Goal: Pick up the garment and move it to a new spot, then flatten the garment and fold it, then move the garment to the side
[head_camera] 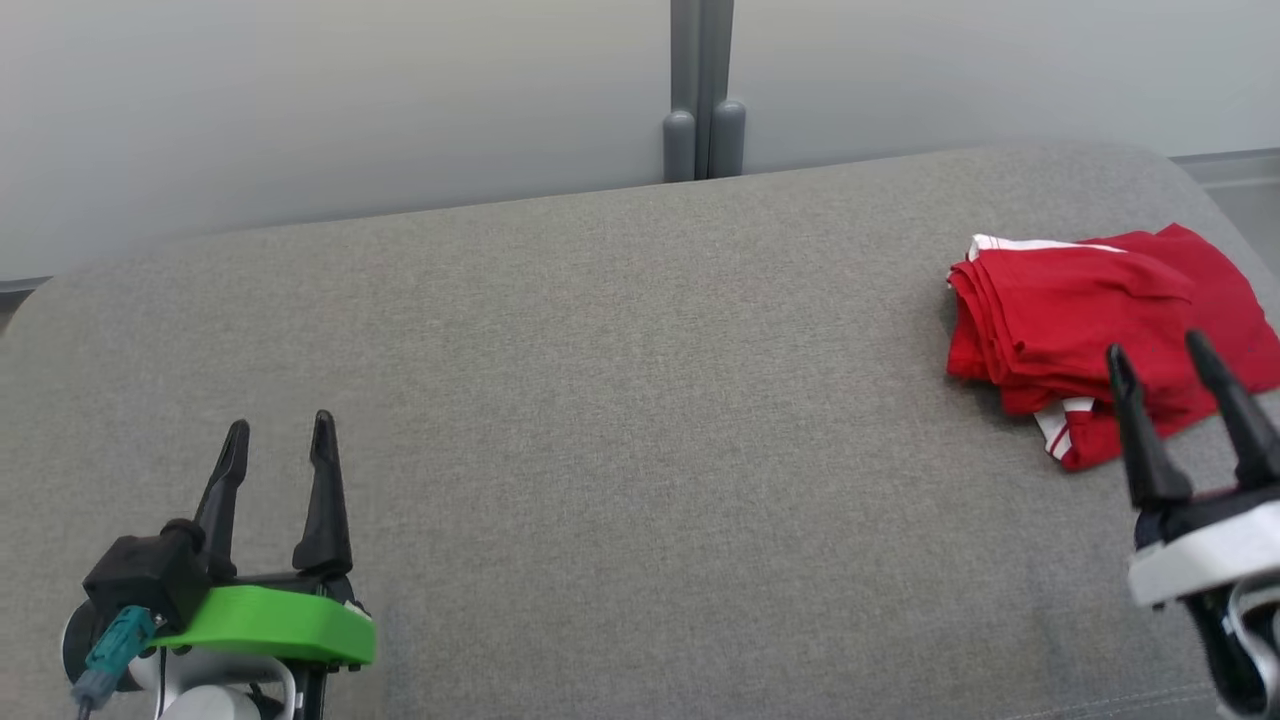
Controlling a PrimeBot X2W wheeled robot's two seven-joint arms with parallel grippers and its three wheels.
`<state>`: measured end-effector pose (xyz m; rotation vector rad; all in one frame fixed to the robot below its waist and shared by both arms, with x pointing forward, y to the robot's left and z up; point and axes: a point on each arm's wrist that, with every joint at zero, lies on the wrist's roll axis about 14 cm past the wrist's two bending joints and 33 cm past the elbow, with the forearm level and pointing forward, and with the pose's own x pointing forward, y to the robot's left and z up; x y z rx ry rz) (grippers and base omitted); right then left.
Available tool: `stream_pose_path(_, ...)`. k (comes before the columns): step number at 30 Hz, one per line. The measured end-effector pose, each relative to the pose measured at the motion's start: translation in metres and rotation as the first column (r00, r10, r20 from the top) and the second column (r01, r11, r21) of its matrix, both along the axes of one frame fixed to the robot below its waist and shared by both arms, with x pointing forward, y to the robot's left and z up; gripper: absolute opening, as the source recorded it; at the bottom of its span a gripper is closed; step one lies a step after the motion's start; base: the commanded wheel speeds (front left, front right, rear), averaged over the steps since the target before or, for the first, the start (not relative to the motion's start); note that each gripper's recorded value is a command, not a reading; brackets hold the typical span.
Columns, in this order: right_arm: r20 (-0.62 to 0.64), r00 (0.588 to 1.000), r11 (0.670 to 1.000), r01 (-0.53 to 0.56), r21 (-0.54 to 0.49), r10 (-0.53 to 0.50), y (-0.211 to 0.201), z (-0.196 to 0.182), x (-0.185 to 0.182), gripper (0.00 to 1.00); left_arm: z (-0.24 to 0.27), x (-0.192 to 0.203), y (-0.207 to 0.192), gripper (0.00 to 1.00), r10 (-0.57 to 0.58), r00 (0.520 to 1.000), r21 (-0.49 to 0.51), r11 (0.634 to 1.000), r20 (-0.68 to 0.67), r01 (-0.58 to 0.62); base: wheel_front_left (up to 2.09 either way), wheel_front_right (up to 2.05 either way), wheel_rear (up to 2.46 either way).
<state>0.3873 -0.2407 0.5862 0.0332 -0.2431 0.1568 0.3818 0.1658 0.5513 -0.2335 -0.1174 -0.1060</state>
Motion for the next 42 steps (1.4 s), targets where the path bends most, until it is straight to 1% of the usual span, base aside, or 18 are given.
stream_pose_path(3,-0.027,1.000,0.999,0.017,0.033,-0.016,0.013,-0.020,-0.015,1.00,-0.005,-0.007,0.010,1.00,0.043,0.999,0.013,0.999,-0.001,-0.043,0.00,0.00,0.00)
stream_pose_path(5,-0.026,0.999,0.998,0.024,0.056,-0.022,0.020,-0.023,-0.021,1.00,-0.007,-0.010,0.015,1.00,0.068,0.998,0.015,0.998,0.001,-0.068,0.00,0.00,0.00)
stream_pose_path(8,-0.030,0.999,0.997,0.031,0.064,-0.029,0.029,-0.028,-0.028,1.00,-0.011,-0.015,0.022,1.00,0.098,0.995,0.024,0.995,0.002,-0.098,0.00,0.00,0.00)
stream_pose_path(10,-0.027,0.999,0.997,0.030,0.074,-0.028,0.034,-0.028,-0.030,1.00,-0.015,-0.019,0.021,1.00,0.096,0.995,0.028,0.995,-0.004,-0.096,0.00,0.00,0.00)
stream_pose_path(15,-0.050,0.999,0.997,0.001,0.073,0.003,0.047,-0.037,-0.034,1.00,-0.028,-0.025,0.018,1.00,0.061,0.998,0.098,0.993,-0.016,-0.059,0.00,0.00,0.00)
stream_pose_path(23,-0.056,0.998,0.997,-0.011,0.076,0.015,0.051,-0.039,-0.034,1.00,-0.037,-0.030,0.016,1.00,0.026,0.999,0.091,0.996,-0.029,-0.024,0.00,0.00,0.00)
stream_pose_path(31,-0.070,0.998,0.997,-0.005,0.076,0.010,0.050,-0.043,-0.033,1.00,-0.040,-0.029,0.020,1.00,0.033,0.999,0.097,0.995,-0.028,-0.030,0.00,0.00,0.00)
stream_pose_path(35,-0.073,0.997,0.997,-0.006,0.079,0.012,0.051,-0.044,-0.033,1.00,-0.039,-0.028,0.022,1.00,0.049,0.998,0.072,0.996,-0.025,-0.048,0.00,0.00,0.00)
stream_pose_path(42,-0.077,0.997,0.996,-0.007,0.086,0.014,0.052,-0.045,-0.033,1.00,-0.045,-0.030,0.022,1.00,0.045,0.998,0.076,0.996,-0.040,-0.042,0.00,0.00,0.00)
